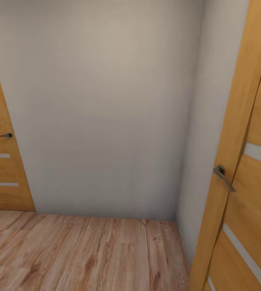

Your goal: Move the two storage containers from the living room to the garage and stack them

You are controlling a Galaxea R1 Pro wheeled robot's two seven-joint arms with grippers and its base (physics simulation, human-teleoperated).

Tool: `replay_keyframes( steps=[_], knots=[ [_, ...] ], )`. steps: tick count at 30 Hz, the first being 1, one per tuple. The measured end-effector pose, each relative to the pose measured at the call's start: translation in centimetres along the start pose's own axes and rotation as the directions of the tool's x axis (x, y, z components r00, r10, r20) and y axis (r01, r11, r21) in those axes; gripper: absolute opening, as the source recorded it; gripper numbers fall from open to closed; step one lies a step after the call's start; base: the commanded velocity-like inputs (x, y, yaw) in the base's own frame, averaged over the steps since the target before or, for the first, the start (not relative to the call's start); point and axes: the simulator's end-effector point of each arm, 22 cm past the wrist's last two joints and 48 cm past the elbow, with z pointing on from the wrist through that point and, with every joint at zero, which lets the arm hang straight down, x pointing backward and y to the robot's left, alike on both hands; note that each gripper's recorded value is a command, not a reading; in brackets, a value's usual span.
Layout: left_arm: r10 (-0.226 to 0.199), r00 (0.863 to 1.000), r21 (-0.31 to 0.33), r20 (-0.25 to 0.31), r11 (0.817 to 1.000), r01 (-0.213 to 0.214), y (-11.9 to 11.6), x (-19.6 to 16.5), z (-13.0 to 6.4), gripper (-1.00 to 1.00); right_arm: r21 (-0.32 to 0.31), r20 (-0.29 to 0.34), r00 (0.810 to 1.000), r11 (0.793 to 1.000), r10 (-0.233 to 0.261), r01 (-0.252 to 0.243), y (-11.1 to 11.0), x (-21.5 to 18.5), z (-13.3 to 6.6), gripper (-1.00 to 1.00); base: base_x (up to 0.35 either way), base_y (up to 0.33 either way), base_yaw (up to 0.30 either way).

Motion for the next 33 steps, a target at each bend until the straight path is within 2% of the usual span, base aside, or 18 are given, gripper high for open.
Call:
replay_keyframes(
  steps=[8, 15, 25, 33],
  knots=[
    [-0.001, 1.0, 0.001, 0.001, 1.0, 0.001, -0.07, -0.02, 0.01, 1.0, 0.001, 0.002, 1.0, 1.0, -0.001, 0.001, -0.03, -0.09, 0.02, 1.0, 0.019, 0.0, 0.003],
    [-0.002, 1.0, 0.001, 0.001, 1.0, 0.002, -0.08, -0.02, 0.01, 1.0, 0.001, 0.005, 1.0, 1.0, -0.002, 0.002, -0.03, -0.16, 0.02, 1.0, 0.001, 0.0, 0.162],
    [-0.001, 1.0, 0.001, 0.001, 1.0, 0.001, -0.08, -0.02, 0.01, 1.0, 0.0, 0.004, 1.0, 1.0, -0.003, 0.003, 0.0, -0.12, 0.01, 1.0, 0.0, 0.0, 0.019],
    [0.0, 1.0, 0.001, 0.0, 1.0, 0.0, -0.05, 0.01, 0.0, 1.0, -0.001, 0.003, 1.0, 1.0, -0.011, 0.011, 0.03, -0.08, 0.0, 1.0, 0.179, -0.14, 0.0]
  ],
)
